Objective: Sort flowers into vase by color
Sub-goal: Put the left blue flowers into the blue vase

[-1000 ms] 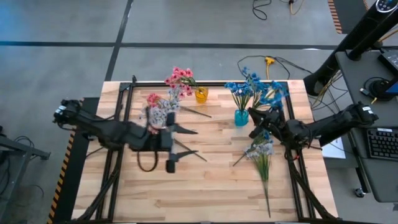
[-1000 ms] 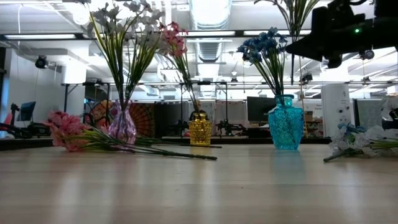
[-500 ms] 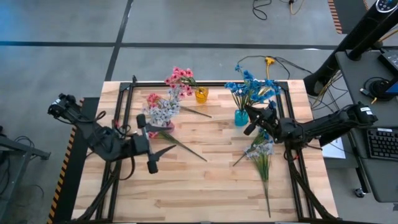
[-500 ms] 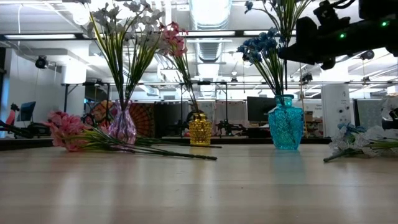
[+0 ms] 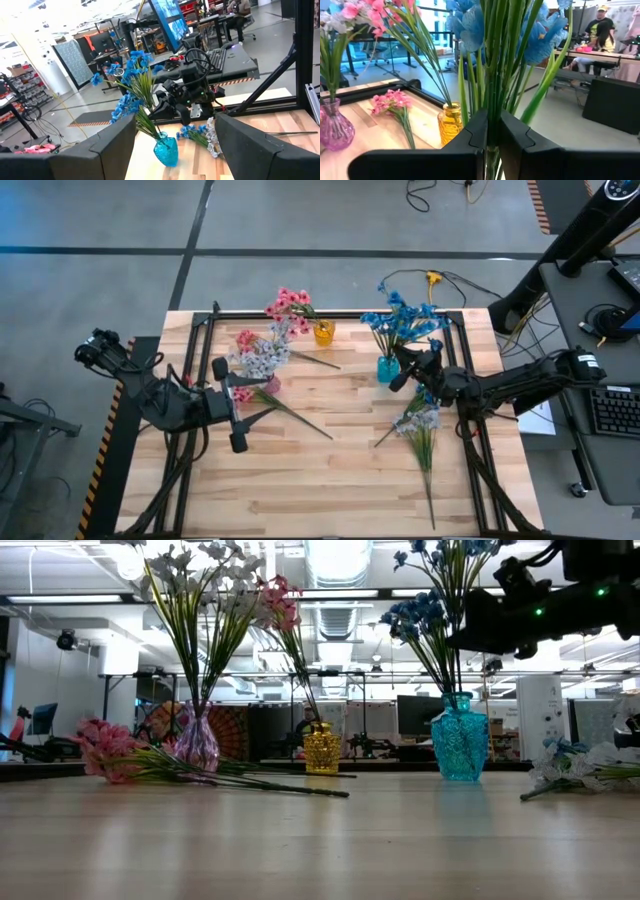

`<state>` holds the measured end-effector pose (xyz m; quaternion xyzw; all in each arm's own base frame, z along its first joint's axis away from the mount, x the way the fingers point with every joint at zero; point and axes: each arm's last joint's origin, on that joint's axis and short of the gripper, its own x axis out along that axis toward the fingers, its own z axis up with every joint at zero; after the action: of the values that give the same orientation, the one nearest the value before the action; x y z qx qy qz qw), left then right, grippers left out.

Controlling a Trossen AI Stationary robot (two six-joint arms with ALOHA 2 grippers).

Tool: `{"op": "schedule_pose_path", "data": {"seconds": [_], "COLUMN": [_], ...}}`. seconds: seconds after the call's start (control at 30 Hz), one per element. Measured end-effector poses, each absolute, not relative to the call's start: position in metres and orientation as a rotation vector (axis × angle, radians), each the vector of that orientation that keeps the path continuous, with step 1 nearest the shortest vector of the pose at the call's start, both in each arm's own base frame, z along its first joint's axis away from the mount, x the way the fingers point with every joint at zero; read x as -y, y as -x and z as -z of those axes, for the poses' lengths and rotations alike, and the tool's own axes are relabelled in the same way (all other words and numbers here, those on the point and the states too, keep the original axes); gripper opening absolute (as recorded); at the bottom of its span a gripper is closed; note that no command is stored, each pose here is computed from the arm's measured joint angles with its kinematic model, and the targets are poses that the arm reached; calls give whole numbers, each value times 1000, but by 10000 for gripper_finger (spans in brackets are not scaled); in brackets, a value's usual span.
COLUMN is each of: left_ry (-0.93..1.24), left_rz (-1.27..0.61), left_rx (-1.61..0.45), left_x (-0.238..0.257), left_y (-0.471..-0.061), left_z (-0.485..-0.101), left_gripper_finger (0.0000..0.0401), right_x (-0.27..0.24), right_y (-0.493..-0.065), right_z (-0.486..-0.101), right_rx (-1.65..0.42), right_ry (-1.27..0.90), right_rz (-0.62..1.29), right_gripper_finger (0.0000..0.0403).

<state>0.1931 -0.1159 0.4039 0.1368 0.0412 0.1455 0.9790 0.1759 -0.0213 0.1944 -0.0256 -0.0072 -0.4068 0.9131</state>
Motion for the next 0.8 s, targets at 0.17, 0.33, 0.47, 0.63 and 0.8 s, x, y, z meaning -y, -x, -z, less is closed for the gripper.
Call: {"op": "schedule_pose_path", "data": {"seconds": [0.17, 0.33, 0.47, 0.63, 0.8], "left_ry": [-276, -276, -277, -277, -275], "left_rz": [-293, -293, -293, -293, -293], "left_rx": [-83, -84, -84, -84, -84], "left_x": [116, 116, 116, 116, 116], "left_y": [-193, -193, -193, -193, -193], "left_z": [-404, -404, -404, -404, -404], "left_gripper_finger": [255, 255, 255, 255, 255], "right_x": [21, 21, 21, 21, 21], "right_y": [-176, -176, -176, -176, -176], "right_z": [-194, -193, -193, -191, -186], "right_rx": [13, 9, 12, 3, -28], "right_ry": [54, 39, 34, 17, -14], "right_rz": [833, 830, 830, 834, 836], "right_gripper_finger": [22, 43, 73, 107, 134]}}
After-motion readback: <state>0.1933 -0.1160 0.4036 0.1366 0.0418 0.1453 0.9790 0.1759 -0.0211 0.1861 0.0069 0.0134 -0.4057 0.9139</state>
